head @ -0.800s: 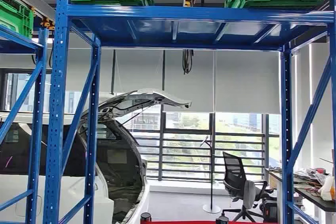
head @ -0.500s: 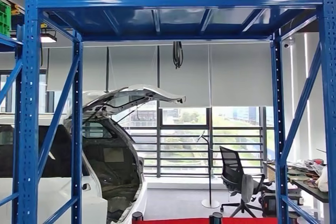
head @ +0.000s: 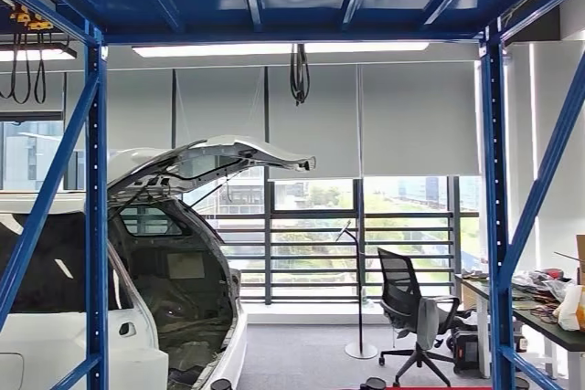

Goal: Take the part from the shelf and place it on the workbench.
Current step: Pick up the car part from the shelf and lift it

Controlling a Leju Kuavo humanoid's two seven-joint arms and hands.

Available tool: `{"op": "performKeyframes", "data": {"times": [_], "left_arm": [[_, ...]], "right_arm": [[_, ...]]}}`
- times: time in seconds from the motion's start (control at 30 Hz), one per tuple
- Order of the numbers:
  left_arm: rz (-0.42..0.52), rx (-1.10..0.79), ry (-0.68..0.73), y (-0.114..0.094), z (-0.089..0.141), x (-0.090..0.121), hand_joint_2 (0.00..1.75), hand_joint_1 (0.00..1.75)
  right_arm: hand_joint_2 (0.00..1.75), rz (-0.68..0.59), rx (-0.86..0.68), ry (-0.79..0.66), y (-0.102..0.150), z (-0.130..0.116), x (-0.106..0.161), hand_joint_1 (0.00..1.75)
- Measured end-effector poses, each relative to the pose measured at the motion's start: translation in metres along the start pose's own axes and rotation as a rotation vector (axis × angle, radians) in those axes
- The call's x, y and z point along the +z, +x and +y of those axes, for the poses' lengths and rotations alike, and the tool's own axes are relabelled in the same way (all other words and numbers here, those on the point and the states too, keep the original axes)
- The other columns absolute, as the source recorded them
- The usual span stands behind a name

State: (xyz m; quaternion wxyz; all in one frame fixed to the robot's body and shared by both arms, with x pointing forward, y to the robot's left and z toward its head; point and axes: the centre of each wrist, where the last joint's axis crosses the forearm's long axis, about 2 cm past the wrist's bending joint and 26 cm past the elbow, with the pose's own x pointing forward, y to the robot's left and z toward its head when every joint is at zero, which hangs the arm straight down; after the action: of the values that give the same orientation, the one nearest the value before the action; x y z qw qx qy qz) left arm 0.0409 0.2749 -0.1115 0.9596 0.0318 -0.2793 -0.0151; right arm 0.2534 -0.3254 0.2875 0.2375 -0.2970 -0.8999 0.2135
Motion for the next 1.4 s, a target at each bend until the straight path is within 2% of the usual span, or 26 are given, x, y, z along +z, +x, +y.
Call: {"op": "performKeyframes", "data": {"times": [0.87,1.27,1.4], "left_arm": [[-0.01,-0.003,0.003,0.007,-0.002,-0.003,0.0,0.0],[-0.008,0.004,0.01,0.004,-0.001,-0.002,0.0,0.0],[-0.01,0.004,0.01,0.004,-0.001,-0.002,0.0,0.0]], "right_arm": [[0.0,0.007,-0.036,0.004,0.002,0.0,-0.001,0.0],[0.0,0.073,-0.302,0.095,-0.002,0.002,0.012,0.0],[1.75,0.11,-0.326,0.123,-0.008,-0.001,0.02,0.0]]}}
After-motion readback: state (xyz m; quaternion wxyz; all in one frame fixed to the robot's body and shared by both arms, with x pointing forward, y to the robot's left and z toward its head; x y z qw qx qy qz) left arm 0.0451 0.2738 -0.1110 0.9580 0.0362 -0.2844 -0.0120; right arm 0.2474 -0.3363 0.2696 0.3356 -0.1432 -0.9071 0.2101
